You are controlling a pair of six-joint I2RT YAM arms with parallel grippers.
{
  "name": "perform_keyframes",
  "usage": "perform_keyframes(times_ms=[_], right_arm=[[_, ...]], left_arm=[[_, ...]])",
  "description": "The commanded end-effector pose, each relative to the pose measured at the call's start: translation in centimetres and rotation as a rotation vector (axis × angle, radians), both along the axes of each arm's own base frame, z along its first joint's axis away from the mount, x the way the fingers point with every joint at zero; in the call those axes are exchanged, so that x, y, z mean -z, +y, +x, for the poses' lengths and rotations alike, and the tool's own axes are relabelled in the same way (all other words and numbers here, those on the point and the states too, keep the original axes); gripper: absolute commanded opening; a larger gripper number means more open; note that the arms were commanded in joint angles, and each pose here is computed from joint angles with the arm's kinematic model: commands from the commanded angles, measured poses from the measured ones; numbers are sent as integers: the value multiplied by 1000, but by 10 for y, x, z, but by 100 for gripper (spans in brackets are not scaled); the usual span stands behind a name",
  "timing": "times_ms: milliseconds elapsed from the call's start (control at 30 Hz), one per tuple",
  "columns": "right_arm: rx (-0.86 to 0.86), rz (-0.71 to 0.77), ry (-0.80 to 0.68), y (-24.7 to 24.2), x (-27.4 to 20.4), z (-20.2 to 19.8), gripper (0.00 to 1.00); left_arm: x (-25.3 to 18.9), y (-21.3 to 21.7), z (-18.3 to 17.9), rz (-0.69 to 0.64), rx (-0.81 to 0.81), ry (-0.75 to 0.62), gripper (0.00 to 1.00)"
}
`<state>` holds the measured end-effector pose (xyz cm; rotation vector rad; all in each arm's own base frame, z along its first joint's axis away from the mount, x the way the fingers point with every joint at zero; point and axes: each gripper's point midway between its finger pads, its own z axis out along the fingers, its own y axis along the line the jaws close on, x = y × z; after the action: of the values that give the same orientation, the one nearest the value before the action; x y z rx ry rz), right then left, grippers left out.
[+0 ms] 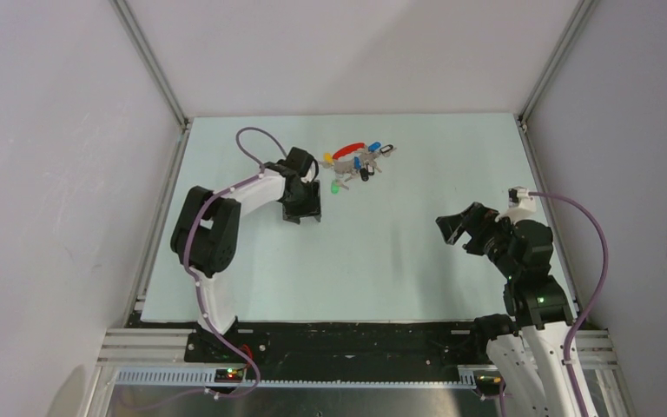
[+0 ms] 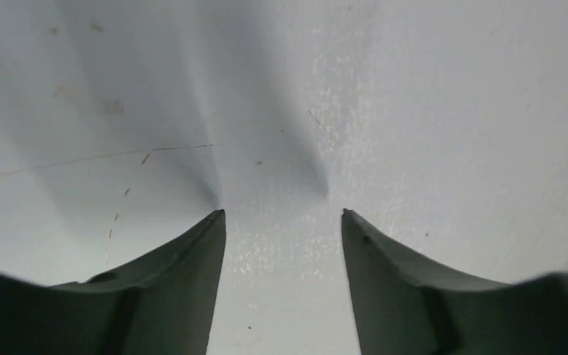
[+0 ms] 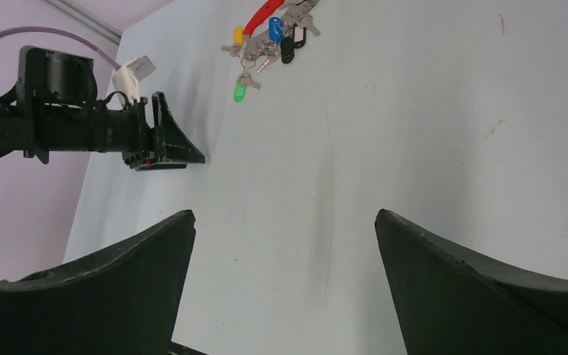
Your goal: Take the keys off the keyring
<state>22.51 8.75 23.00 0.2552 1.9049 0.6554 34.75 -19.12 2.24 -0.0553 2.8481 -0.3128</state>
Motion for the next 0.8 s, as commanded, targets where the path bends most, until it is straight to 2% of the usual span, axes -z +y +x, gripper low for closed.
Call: perform_keyframes(times_ms=[0, 167, 367, 567, 600, 633, 767], right_arm=[[-54, 16, 6, 12, 0, 6, 98], [-129, 0, 91, 41, 17, 43, 99], [-163, -112, 153, 94, 38, 101, 98], [-111, -160, 187, 141, 63, 174, 95], [-101, -183, 226, 147, 84, 185, 94], [-94, -172, 201, 156, 73, 199, 94], [-45, -197, 243, 181, 93, 248, 94]], left_arm=[[-51, 3, 38, 85, -18, -230, 69], [-84, 1, 59, 78, -46, -327, 81], [-115, 17, 43, 44, -115, -451, 95], [-117, 26, 36, -31, -172, -515, 98], [-119, 26, 42, -65, -180, -519, 98], [-114, 23, 46, -83, -187, -504, 98], [-118, 18, 81, -164, -213, -499, 97]])
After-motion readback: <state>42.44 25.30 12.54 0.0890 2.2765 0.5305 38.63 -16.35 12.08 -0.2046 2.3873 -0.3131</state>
